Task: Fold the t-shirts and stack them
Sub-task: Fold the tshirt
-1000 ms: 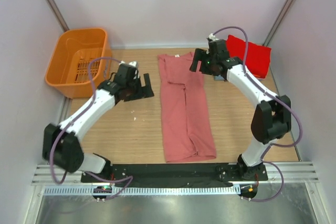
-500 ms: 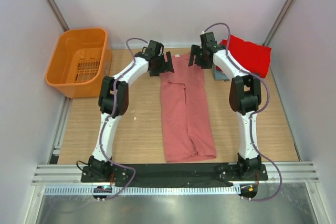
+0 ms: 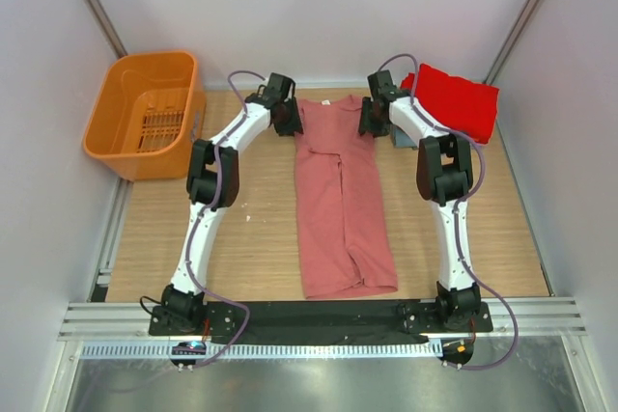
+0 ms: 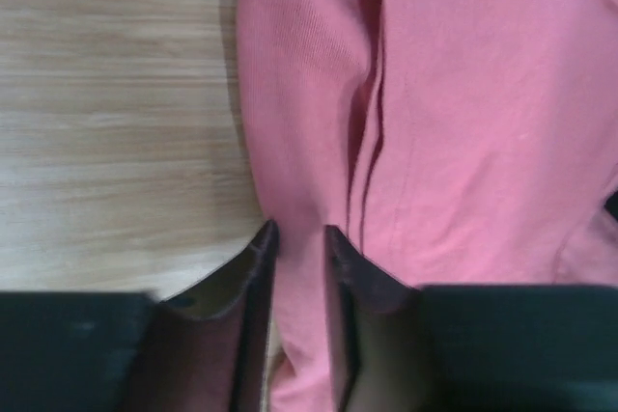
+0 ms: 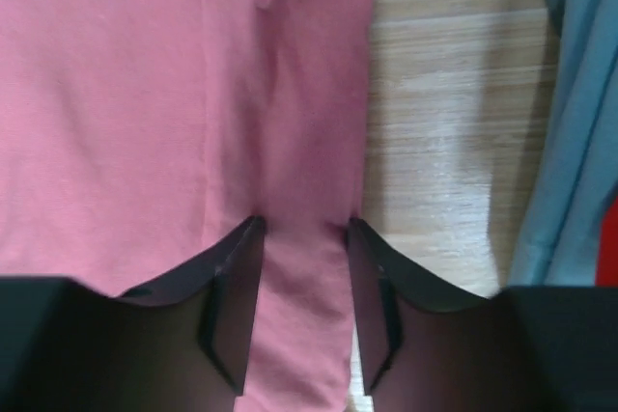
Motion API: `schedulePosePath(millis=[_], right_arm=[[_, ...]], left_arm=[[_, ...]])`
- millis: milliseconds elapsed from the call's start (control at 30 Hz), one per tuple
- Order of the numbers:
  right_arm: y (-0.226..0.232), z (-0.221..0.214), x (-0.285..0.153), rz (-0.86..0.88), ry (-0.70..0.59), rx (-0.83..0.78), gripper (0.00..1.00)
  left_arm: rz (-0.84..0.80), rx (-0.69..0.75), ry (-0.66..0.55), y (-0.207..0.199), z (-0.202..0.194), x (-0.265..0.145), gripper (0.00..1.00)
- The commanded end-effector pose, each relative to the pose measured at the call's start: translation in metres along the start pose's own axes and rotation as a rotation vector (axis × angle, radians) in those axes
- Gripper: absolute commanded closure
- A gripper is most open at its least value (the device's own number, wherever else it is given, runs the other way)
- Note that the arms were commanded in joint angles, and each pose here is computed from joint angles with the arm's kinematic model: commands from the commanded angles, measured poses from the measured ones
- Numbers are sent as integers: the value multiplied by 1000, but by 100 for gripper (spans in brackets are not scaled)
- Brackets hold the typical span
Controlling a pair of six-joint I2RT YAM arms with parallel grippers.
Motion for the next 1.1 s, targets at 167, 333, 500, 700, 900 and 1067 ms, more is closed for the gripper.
schedulePosePath(millis=[167,333,500,700,900,1067], right_arm=[[15,-4,13,95,33,28,88],[38,10,10,173,7,41,93],[53,22,16,193,-19,90,95],[64,31,15,241,-51,143,64],[72,53,-36,302,-124,64,19],[64,63,-124,283,-186,52,16]], left_arm=[[-7,-14,3,7,1,16,100],[30,-58,-35,39,23,7,100],[43,-88,-86,67,54,-1,100],[3,-67,-133,75,72,-8,75],[0,-50,-127,60,74,-66,33],[65,-74,-140,50,54,-157,29]])
Point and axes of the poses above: each gripper's point midway between its finger pads, its own x axis out along the fingers, its own y axis along the line the jaws close on, z = x × y, the point moved 7 cm from there along -x, back along the fingers, and after that the axes turned 10 degrees about x, right-handed, at the moved point
